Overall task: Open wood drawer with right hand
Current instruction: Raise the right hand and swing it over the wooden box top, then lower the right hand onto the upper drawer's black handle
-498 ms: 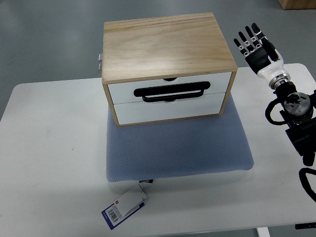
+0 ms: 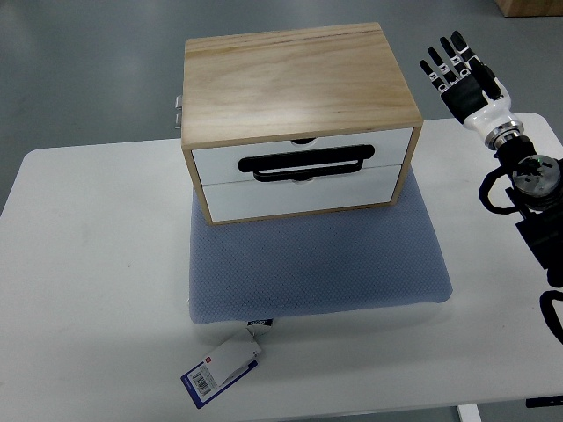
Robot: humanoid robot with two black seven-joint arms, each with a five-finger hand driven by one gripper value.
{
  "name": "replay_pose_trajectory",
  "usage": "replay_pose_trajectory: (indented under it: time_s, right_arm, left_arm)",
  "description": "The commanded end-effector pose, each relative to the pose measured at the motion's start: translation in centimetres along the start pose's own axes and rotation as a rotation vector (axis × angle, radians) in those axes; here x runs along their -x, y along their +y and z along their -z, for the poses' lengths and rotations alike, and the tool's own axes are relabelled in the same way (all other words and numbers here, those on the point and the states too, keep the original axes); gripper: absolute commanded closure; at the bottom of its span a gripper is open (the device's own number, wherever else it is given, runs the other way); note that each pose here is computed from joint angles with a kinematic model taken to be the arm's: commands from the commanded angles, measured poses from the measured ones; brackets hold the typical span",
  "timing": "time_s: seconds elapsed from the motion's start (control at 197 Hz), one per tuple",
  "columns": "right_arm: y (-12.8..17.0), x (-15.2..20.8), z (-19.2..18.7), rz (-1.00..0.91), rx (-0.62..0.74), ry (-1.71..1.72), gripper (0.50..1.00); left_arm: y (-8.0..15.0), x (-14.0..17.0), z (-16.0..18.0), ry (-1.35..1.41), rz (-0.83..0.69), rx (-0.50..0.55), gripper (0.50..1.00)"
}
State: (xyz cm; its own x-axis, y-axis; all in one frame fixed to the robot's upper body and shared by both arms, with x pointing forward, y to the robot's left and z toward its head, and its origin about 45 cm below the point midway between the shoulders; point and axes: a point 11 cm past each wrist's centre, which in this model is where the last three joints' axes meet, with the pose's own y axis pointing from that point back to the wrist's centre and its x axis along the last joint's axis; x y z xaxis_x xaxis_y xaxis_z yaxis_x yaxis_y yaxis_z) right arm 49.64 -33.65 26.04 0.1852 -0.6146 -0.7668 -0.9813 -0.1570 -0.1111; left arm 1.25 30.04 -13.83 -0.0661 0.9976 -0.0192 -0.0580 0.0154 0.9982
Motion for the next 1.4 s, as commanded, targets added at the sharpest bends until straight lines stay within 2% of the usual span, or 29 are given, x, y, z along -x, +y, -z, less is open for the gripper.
replay_pose_trajectory:
  time_s: [0.0, 0.112, 0.219, 0.28, 0.285, 0.295, 0.335, 0.381, 0.386, 0.452, 0.503, 0.508, 0.549, 0.727, 0.874, 0.976, 1.027, 1.032, 1.088, 1.286, 1.367, 1.372, 1.392]
  right_arm:
    - [-1.2, 2.0, 3.3, 0.040, 0.037, 0.166, 0.554]
    - [-2.4, 4.6, 5.9, 0.087, 0.096, 0.357, 0.554]
    - [-3.4, 8.5, 7.6, 0.172, 0.185, 0.581, 0.554]
    - [-3.5, 9.0, 7.7, 0.180, 0.197, 0.604, 0.554]
    - [-3.9, 11.0, 7.7, 0.220, 0.261, 0.720, 0.554]
    - [-4.1, 11.7, 7.7, 0.233, 0.277, 0.750, 0.554]
    - [-4.3, 13.3, 7.4, 0.260, 0.343, 0.860, 0.554]
    - [-4.3, 13.3, 7.4, 0.260, 0.343, 0.861, 0.554]
    - [-4.6, 15.4, 7.3, 0.283, 0.412, 1.006, 0.554]
    - [-4.9, 18.4, 7.4, 0.318, 0.471, 1.174, 0.556]
    - [-4.9, 18.4, 7.4, 0.318, 0.471, 1.175, 0.556]
    - [-4.8, 20.8, 6.7, 0.351, 0.533, 1.294, 0.554]
    - [-4.6, 22.7, 6.0, 0.372, 0.594, 1.387, 0.554]
    - [-2.7, 29.5, 4.2, 0.437, 0.739, 1.705, 0.556]
    - [1.0, 34.5, 0.7, 0.621, 0.863, 1.908, 0.556]
    - [3.4, 36.7, -2.1, 0.726, 0.915, 1.992, 0.556]
    - [3.4, 36.7, -2.1, 0.726, 0.915, 1.992, 0.556]
    - [4.4, 37.2, -3.8, 0.771, 0.950, 2.011, 0.556]
    - [5.0, 37.2, -5.4, 0.795, 0.993, 2.026, 0.556]
    - [5.3, 35.1, -10.6, 0.812, 1.090, 2.016, 0.556]
    - [5.3, 34.5, -11.2, 0.808, 1.103, 2.007, 0.556]
    - [5.3, 33.4, -11.9, 0.792, 1.128, 1.999, 0.556]
    - [5.2, 32.7, -12.1, 0.773, 1.145, 2.001, 0.556]
  left_arm:
    - [0.0, 0.2, 0.0, -0.003, 0.005, -0.001, 0.500]
    - [0.0, 0.3, -0.1, -0.005, 0.010, 0.001, 0.500]
    - [0.0, 0.4, -0.1, -0.008, 0.013, 0.002, 0.500]
    - [0.0, 0.4, -0.1, -0.008, 0.013, 0.002, 0.500]
    - [0.0, 0.4, -0.2, -0.007, 0.014, 0.002, 0.500]
    - [0.0, 0.4, -0.1, -0.008, 0.014, 0.002, 0.500]
    - [0.0, 0.5, -0.2, -0.007, 0.016, 0.002, 0.500]
    - [0.0, 0.5, -0.2, -0.007, 0.016, 0.002, 0.500]
    - [0.0, 0.5, -0.2, -0.007, 0.016, 0.002, 0.500]
    - [0.0, 0.5, -0.2, -0.007, 0.016, 0.002, 0.500]
    - [0.0, 0.5, -0.2, -0.007, 0.016, 0.002, 0.500]
    - [0.0, 0.4, -0.2, -0.007, 0.014, 0.002, 0.500]
    - [0.0, 0.4, -0.2, -0.005, 0.015, 0.002, 0.500]
    - [0.0, 0.4, -0.2, -0.004, 0.013, 0.003, 0.500]
    - [0.0, 0.4, -0.2, -0.005, 0.015, 0.002, 0.500]
    - [0.0, 0.4, -0.2, -0.005, 0.015, 0.002, 0.500]
    - [0.0, 0.4, -0.2, -0.005, 0.015, 0.002, 0.500]
    - [0.0, 0.4, -0.2, -0.005, 0.015, 0.002, 0.500]
    - [0.0, 0.4, -0.2, -0.005, 0.015, 0.002, 0.500]
    - [0.0, 0.4, -0.2, -0.005, 0.013, 0.002, 0.500]
    - [0.0, 0.3, -0.2, -0.005, 0.011, 0.002, 0.500]
    - [0.0, 0.2, -0.2, -0.003, 0.008, 0.002, 0.500]
    - [0.0, 0.2, -0.2, -0.003, 0.008, 0.002, 0.500]
